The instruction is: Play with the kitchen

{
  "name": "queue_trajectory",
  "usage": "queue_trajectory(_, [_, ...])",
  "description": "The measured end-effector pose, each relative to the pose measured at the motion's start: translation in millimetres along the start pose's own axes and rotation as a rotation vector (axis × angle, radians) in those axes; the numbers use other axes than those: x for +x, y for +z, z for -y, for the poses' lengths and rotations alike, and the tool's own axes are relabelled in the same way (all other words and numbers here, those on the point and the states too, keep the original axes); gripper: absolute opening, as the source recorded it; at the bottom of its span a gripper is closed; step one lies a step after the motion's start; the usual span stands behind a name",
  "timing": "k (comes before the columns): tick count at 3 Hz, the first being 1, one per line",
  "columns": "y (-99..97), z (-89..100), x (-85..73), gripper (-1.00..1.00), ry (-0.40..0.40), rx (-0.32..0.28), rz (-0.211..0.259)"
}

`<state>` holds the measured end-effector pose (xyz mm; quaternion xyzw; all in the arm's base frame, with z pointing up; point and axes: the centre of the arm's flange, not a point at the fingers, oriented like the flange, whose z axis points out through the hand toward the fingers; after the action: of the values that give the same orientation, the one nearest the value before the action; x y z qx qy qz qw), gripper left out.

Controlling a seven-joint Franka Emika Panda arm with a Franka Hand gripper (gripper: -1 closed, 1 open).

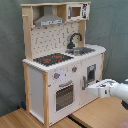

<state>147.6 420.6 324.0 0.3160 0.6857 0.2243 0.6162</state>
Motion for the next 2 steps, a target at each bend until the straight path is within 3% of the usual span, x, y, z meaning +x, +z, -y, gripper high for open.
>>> queue_trajectory(1, [-11.9, -37.6, -23.3, 1.0, 0.058, -0.027, -0.009])
queue_trajectory(2, [-20.4, -58.0, -35.5, 1.0, 0.075, -0.003, 0.014])
